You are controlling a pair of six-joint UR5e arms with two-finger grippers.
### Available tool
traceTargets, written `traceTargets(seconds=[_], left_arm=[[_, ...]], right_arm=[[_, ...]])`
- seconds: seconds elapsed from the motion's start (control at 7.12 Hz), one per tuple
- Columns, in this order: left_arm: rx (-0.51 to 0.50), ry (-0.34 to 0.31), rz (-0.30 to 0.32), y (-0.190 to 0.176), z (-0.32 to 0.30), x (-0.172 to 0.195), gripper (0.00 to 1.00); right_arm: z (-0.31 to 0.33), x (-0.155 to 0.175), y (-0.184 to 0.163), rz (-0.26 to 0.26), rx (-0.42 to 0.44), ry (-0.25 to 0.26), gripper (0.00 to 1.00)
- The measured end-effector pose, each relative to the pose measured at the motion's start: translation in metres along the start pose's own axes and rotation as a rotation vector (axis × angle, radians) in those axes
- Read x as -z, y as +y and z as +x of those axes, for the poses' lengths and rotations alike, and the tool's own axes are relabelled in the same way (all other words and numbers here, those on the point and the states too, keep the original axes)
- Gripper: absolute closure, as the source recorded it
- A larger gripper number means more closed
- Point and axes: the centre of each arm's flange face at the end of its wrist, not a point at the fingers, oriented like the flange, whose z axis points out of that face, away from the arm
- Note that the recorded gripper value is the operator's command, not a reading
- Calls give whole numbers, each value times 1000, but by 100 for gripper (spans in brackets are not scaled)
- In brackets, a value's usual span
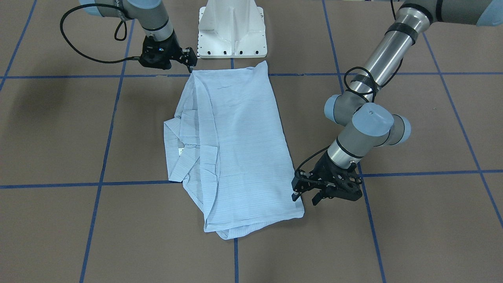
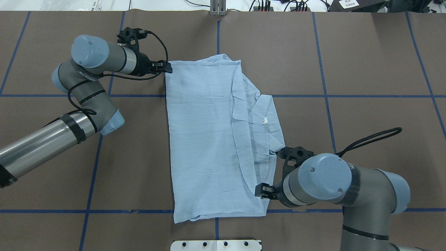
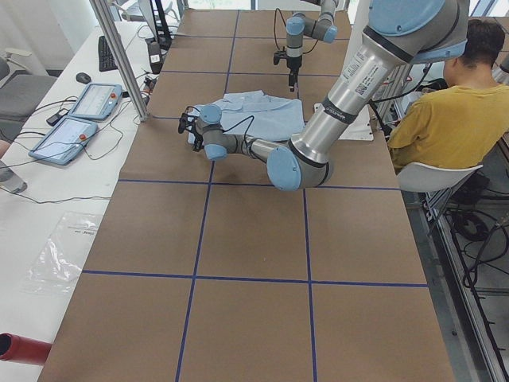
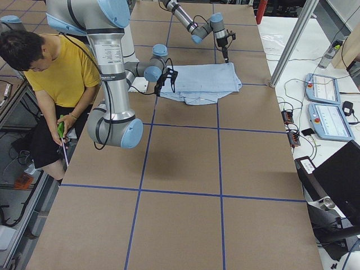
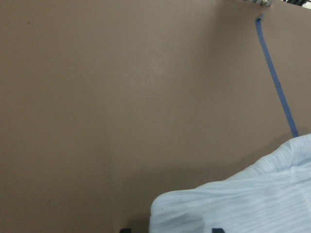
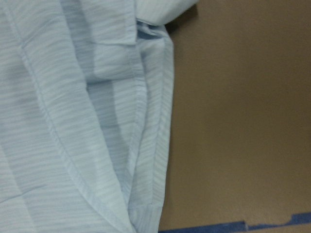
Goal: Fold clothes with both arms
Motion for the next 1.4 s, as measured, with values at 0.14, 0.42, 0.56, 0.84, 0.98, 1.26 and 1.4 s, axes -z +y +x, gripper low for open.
traceTargets(seconds=[0.14, 0.42, 0.56, 0.84, 0.98, 1.26, 1.4], left_arm=[[0, 1, 0, 3, -3, 3, 27], [4, -1, -1, 5, -7, 4, 27], [5, -3, -1, 6, -9, 4, 27], [7, -5, -2, 7, -12, 4, 27], [8, -6, -2, 8, -12, 4, 27], [9, -7, -3, 8, -13, 4, 27], [10, -7, -3, 8, -13, 4, 27]], right_arm=[[-26, -3, 0, 31, 123, 58, 0], [-58, -11, 3, 68, 274, 149, 0], [-63, -17, 4, 78, 326, 176, 0], [-65, -30, 6, 87, 389, 212, 0], [-65, -37, 9, 90, 406, 229, 0], [-65, -50, 19, 106, 432, 265, 0], [-64, -54, 20, 114, 437, 281, 0]])
